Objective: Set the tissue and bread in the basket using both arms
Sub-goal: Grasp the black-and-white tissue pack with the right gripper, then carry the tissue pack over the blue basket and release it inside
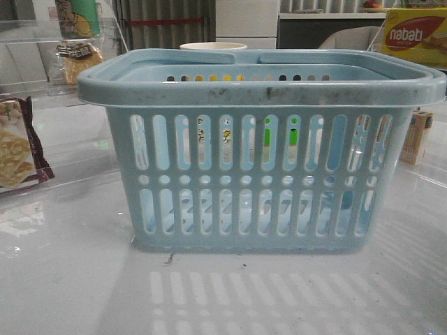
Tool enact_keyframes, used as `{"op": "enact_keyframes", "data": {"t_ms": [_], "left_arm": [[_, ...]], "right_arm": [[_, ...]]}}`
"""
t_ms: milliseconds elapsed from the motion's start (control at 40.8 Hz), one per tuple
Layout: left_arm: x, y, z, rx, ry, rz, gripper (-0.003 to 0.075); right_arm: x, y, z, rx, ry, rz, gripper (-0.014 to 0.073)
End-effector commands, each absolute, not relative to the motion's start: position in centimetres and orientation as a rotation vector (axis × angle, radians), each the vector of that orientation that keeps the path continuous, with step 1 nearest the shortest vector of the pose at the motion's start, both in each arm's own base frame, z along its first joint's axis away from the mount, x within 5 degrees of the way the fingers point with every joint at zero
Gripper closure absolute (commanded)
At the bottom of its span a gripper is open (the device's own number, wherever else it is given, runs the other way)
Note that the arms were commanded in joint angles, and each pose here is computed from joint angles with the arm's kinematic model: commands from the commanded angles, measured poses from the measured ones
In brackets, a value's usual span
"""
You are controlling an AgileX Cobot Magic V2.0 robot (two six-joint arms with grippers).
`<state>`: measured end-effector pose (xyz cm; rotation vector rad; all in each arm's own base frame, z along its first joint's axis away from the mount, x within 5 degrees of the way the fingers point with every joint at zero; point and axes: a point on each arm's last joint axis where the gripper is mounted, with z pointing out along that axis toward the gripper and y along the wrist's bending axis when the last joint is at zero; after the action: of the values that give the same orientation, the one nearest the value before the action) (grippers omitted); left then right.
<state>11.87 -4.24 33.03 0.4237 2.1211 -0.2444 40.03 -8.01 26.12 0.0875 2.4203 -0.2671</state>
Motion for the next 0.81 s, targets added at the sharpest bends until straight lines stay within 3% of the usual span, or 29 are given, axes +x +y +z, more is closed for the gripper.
{"op": "enact_keyframes", "data": {"t_ms": [0,123,368,564,785], "left_arm": [[12.2,-4.4,34.6,0.395,2.021,-0.264,0.0160],[12.2,-4.4,34.6,0.395,2.021,-0.264,0.0160],[12.2,-4.4,34.6,0.395,2.021,-0.264,0.0160],[12.2,-4.4,34.6,0.395,2.021,-0.264,0.0160],[12.2,-4.4,34.6,0.395,2.021,-0.264,0.0160]], "right_arm": [[40.1,-8.3,29.9,0.066,2.260,-0.301,0.0343],[39.7,-8.2,31.3,0.068,2.234,-0.304,0.0445],[36.6,-5.6,37.4,0.044,2.091,-0.261,0.0453],[33.3,-0.6,41.3,-0.007,2.028,-0.079,0.0453],[31.6,7.1,41.6,-0.219,2.043,0.118,0.0453]]}}
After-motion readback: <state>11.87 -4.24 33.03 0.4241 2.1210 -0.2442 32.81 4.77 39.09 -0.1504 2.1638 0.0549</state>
